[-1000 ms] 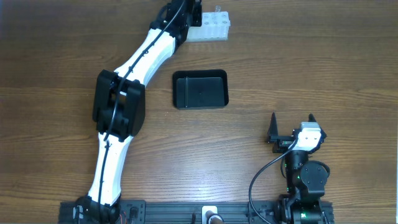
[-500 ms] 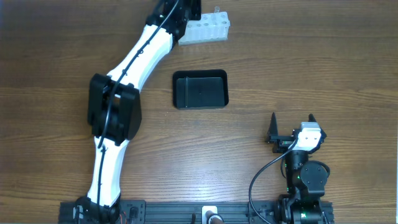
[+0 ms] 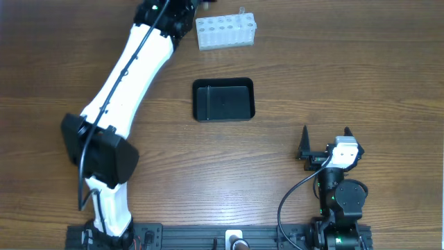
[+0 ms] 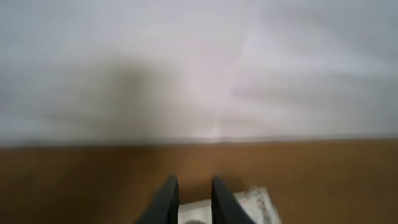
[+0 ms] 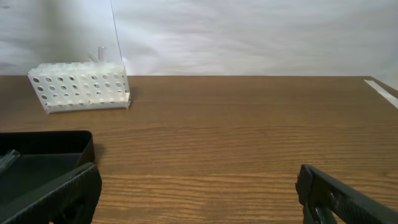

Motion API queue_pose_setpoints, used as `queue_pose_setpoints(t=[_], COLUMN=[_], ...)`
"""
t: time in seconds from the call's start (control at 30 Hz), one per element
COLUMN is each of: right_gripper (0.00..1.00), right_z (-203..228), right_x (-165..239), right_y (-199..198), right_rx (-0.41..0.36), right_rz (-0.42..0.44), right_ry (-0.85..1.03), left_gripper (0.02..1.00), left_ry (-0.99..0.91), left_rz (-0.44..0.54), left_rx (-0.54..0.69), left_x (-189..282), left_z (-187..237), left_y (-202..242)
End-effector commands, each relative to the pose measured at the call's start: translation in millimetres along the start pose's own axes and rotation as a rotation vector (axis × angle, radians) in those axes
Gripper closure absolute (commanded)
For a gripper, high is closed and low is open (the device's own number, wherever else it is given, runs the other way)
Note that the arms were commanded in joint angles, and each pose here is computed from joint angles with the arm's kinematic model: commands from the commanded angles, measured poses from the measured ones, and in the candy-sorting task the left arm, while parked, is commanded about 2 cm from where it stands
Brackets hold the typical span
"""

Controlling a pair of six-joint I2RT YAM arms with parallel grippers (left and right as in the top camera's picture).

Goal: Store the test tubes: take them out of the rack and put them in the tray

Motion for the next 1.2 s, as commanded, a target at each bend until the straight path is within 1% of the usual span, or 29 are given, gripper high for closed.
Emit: queue_pose_setpoints(t=[0.03,0.13,0.33,0.5,0.6,0.9,1.2], right_gripper=[0.007,0.007,0.007,0.007,0.009,0.009,0.009], right_z=[1,1,1,1,1,1,1], right_x=[0,0,0,0,0,0,0], right_y=[0,0,0,0,0,0,0], right_rx=[0.007,0.007,0.007,0.007,0.007,0.007,0.007], right_rz=[0.001,0.001,0.001,0.001,0.001,0.001,0.001], right_ry=[-0.002,-0.002,-0.002,-0.002,-0.002,-0.002,-0.002], left_gripper=[0.978,0.98,0.98,0.98,0.978,0.98,0.978], left_ry=[0.145,0.316,0.606,0.776,0.832,0.896,0.983], left_rz=[0.055,0.047,-0.077,-0.094,-0.097,-0.143,-0.164], left_rx=[0.058,0.062,0.078,0.081,0.089,0.092,0.104], left_x=[34,42,54,43,31,-2,-20], left_z=[15,48,108,147,165,201,235], left_y=[-14,-15,0,4,5,12,18])
Point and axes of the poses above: each gripper's point midway between its finger pads, its own x axis back along the fingers, its own y axis along the line the jaws close on, z = x × y, the point moved 5 cm from there along x, back along the fingers, and after that the axes turned 9 degrees about x, right-handed, at the moved point
